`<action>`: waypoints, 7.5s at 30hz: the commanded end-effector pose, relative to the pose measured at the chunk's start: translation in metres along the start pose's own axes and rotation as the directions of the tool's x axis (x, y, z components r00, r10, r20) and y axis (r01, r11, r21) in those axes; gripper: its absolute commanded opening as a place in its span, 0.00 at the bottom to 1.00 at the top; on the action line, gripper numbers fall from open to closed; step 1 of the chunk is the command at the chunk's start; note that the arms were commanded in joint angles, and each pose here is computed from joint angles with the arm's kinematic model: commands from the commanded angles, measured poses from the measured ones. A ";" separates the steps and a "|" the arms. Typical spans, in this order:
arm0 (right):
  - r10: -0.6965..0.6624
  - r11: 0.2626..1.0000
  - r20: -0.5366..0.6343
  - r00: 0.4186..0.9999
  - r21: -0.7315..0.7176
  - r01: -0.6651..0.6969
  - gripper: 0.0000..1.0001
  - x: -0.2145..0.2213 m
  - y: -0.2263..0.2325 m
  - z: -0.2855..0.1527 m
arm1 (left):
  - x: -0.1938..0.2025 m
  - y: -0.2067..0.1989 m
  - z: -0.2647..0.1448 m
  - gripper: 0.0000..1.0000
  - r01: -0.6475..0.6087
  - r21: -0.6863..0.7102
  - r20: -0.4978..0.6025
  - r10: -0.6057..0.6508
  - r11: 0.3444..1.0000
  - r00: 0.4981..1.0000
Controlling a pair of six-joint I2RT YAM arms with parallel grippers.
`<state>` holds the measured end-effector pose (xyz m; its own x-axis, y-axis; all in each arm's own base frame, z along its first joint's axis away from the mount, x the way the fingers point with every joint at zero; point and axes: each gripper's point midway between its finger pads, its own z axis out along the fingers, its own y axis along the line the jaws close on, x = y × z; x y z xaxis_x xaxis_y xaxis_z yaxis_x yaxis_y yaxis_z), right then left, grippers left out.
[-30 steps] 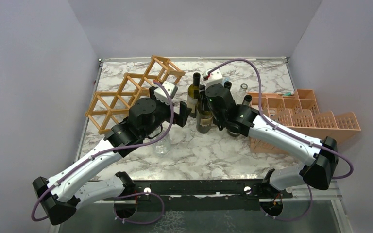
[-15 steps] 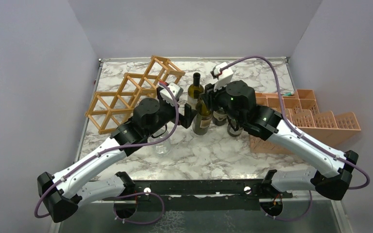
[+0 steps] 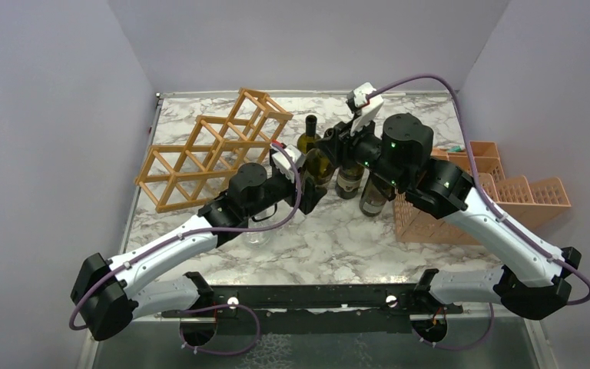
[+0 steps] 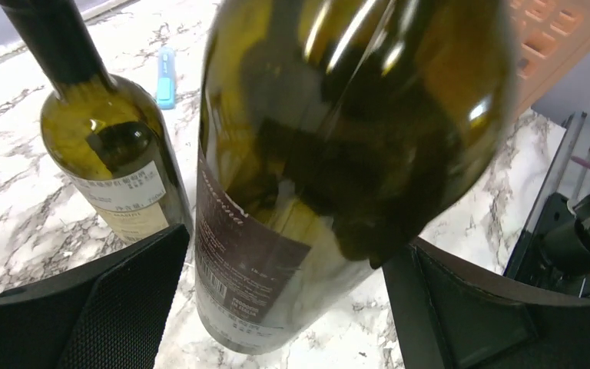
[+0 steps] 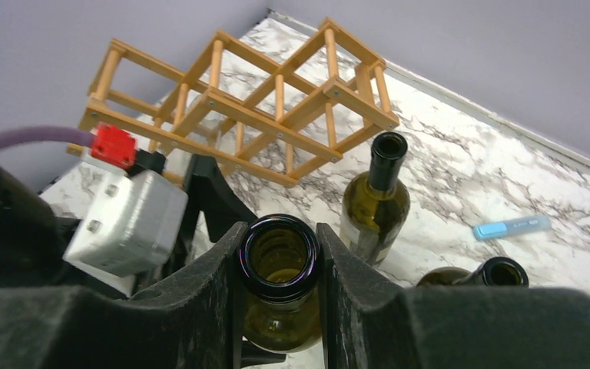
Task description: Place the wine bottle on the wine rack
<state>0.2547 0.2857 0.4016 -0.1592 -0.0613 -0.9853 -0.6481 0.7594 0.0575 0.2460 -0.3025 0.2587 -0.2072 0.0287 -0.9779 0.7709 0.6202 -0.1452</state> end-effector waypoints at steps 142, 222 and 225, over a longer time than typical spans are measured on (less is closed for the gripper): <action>0.005 0.990 -0.428 0.904 -0.123 -0.064 0.01 0.213 0.031 0.053 | -0.120 0.048 -0.125 0.99 -0.172 -0.373 0.175 0.251 0.912 0.952; -0.144 0.980 -0.283 0.948 0.090 0.175 0.44 0.246 0.011 0.243 | -0.117 0.060 -0.148 0.99 -0.138 -0.443 0.125 0.214 0.886 0.969; -0.128 0.982 -0.274 0.953 0.100 0.161 0.53 0.243 0.011 0.242 | -0.117 0.060 -0.148 0.99 -0.139 -0.443 0.124 0.214 0.886 0.969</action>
<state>0.3674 0.4205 0.0789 -0.3464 -0.4577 -0.8188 -0.6463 0.7491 -0.1453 0.2298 -0.1515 0.3837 0.0389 0.0799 -0.9960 0.4340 0.8965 0.0889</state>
